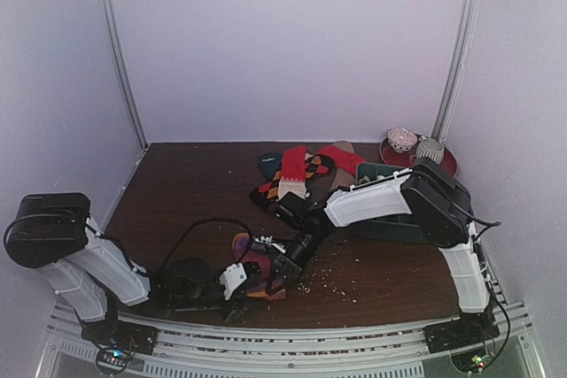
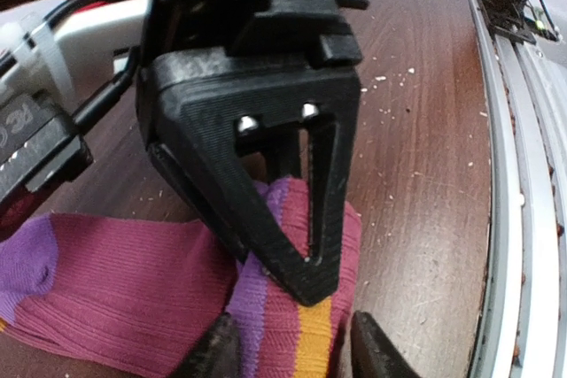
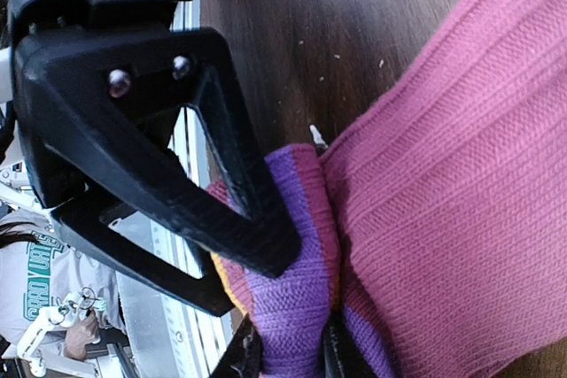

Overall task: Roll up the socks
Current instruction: Roll a pair of socks at the center of the board.

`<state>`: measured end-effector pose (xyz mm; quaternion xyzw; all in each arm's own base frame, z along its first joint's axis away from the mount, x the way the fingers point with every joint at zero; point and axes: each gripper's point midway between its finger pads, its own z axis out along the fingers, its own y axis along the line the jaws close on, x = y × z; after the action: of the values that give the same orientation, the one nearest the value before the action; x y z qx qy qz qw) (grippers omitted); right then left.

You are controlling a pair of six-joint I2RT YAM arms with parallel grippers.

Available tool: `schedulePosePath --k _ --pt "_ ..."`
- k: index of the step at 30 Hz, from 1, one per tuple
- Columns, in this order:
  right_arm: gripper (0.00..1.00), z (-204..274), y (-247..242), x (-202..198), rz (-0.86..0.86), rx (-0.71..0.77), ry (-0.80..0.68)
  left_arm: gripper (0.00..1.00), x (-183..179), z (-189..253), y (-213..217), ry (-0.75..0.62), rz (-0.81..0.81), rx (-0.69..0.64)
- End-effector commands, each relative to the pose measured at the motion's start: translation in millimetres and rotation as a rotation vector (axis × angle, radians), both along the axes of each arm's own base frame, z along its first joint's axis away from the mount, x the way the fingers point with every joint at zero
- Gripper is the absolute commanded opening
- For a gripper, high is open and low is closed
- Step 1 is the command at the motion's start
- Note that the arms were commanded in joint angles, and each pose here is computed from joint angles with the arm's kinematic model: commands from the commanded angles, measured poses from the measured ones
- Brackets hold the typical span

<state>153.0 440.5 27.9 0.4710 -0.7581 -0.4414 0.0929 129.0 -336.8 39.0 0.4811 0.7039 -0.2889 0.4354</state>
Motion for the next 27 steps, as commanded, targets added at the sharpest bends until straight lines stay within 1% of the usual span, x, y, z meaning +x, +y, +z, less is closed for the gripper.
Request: schedulePosePath --k 1,2,3,5,6,8,9,11,12,14,15,16,17,18,20,22,27 --pt "0.21 -52.3 -36.3 -10.7 -0.011 -0.226 0.038 0.3 -0.1 -4.8 -4.7 0.016 0.007 -0.005" --pt "0.21 -52.5 -36.4 -10.4 -0.011 -0.225 0.039 0.24 0.5 -6.8 -5.0 0.024 0.012 -0.002" --pt "0.21 -52.3 -36.1 -10.8 -0.011 -0.222 0.042 0.15 0.4 -10.7 -4.2 0.034 0.017 0.007" --pt "0.21 -50.9 -34.7 -11.0 -0.009 -0.212 0.039 0.01 -0.7 -18.5 -1.9 0.059 0.025 0.025" --pt "0.21 -49.7 -33.9 -10.4 -0.008 -0.205 0.038 0.0 -0.9 -22.2 -0.2 0.072 0.034 0.033" --pt "0.27 -44.2 -30.2 -9.2 -0.001 -0.176 0.026 0.0 -1.4 -30.1 4.0 0.103 0.053 0.053" --pt "0.29 -40.2 -28.7 -7.6 0.001 -0.158 0.011 0.0 -1.6 -33.3 6.4 0.12 0.066 0.062" --pt "0.31 -25.5 -22.6 2.0 -0.009 -0.1 -0.068 0.0 -0.9 -38.4 12.9 0.161 0.108 0.072" --pt "0.31 -16.7 -19.3 11.8 -0.035 -0.07 -0.14 0.0 -0.6 -40.2 16.7 0.188 0.134 0.072" --pt "0.31 9.1 -14.4 38.5 -0.116 0.015 -0.356 0.0 -0.6 -44.9 24.0 0.27 0.195 0.071" --pt "0.33 29.2 -13.5 48.0 -0.155 0.087 -0.471 0.0 -2.1 -47.0 25.8 0.316 0.21 0.068" --pt "0.36 52.5 -13.4 53.4 -0.185 0.176 -0.584 0.0 -3.0 -49.2 27.4 0.363 0.226 0.067" --pt "0.41 82.6 -16.8 55.3 -0.213 0.271 -0.707 0.0 -3.8 -53.2 29.8 0.407 0.245 0.076" --pt "0.45 95.7 -19.7 49.0 -0.212 0.348 -0.808 0.0 -3.9 -56.4 31.5 0.449 0.261 0.081" --pt "0.53 105.9 -28.6 34.9 -0.167 0.444 -0.993 0.0 -7.2 -61.3 32.9 0.529 0.278 0.089" --pt "0.55 106.1 -29.2 25.2 -0.119 0.462 -1.09 0.0 -11.0 -63.4 32.8 0.606 0.282 0.083" --pt "0.55 73.1 -18.7 7.8 0.068 0.408 -1.156 0.0 -17.0 -71.2 43.4 0.757 0.312 0.071"
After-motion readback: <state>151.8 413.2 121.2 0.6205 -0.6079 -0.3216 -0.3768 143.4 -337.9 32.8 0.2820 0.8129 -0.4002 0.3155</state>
